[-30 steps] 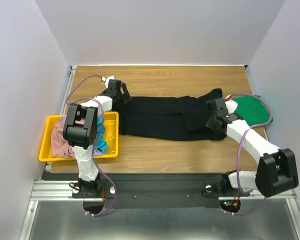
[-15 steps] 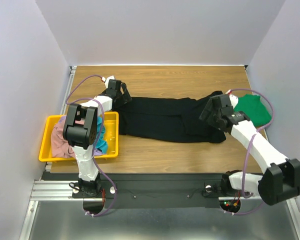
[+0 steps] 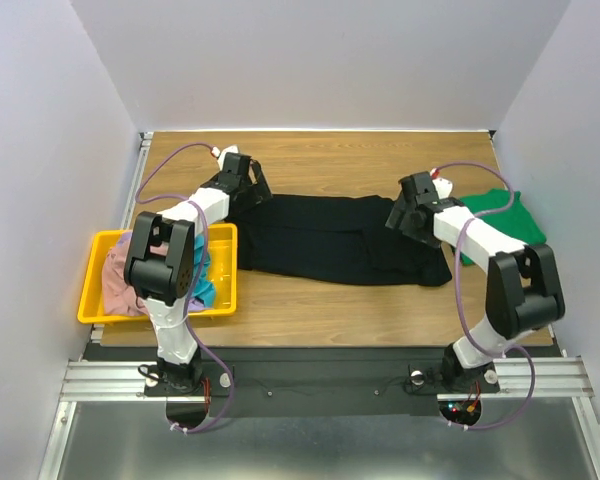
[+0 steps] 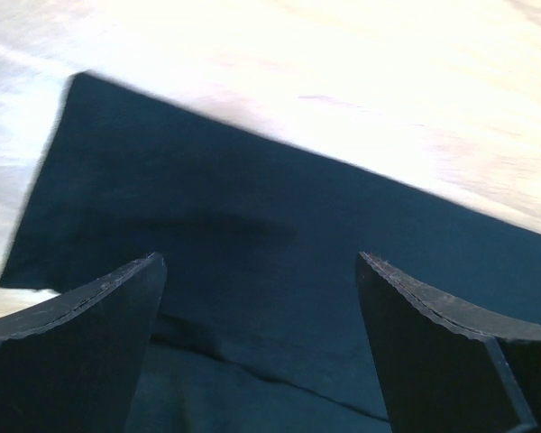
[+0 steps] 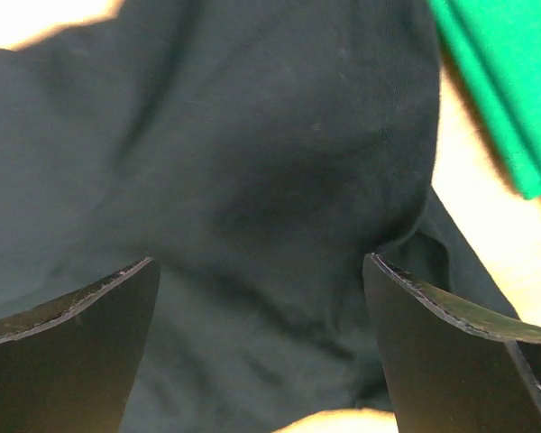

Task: Fold and stack the t-shirts
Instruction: Fold the tshirt

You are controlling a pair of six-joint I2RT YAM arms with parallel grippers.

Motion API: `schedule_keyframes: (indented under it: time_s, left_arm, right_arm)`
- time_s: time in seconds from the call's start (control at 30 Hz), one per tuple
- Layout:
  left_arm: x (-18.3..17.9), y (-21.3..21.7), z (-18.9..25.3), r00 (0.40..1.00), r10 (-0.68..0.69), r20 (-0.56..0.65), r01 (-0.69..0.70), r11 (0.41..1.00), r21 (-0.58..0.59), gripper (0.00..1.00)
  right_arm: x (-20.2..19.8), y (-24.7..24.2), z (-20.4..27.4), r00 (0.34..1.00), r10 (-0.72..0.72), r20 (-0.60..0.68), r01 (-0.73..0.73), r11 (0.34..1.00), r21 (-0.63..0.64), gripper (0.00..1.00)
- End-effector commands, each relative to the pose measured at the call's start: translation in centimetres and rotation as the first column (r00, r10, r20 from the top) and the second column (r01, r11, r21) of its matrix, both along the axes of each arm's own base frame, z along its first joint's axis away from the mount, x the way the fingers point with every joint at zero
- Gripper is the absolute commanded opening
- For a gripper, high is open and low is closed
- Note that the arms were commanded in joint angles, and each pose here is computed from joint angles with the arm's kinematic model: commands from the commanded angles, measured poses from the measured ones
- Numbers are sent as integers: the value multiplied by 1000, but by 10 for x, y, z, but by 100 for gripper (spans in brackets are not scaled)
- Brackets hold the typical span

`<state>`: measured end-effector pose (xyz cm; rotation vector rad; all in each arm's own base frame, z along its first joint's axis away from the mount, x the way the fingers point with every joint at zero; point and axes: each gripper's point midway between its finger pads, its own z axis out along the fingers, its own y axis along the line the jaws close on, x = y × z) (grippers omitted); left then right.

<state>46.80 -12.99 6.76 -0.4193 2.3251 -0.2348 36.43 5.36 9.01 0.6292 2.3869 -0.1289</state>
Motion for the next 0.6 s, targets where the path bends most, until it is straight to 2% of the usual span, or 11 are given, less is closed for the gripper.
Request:
schedule_keyframes:
  time_s: [0.0,0.17,0.23,0.3,0.4,0.57]
  left_arm:
    - [9,-18,52,994,-32,103,34,999,-25,99]
    - [2,-36,31,995,-73,61,75,997,-20,99]
    - [-3,-41,13,996,-84,24,85,996,-14,99]
    - [-10,-46,1,995,-97,-7,97,995,-17,99]
    - [-23,-47,-18,993,-103,-50,103,995,-4,99]
    - [-57,-58,-43,987,-116,-115,115,993,-19,98]
  right_arm:
    - [1,-15,-21,997,-76,-10,76,997,-8,100]
    - [4,-13,-74,990,-46,-134,46,999,-4,100]
    - [20,-9,-76,992,-39,-122,40,999,3,100]
    - [26,-4,-97,985,-18,-169,19,1000,3,100]
    - [51,7,-114,981,46,-188,-42,999,25,100]
    - [125,19,-108,978,172,-121,-176,984,-22,100]
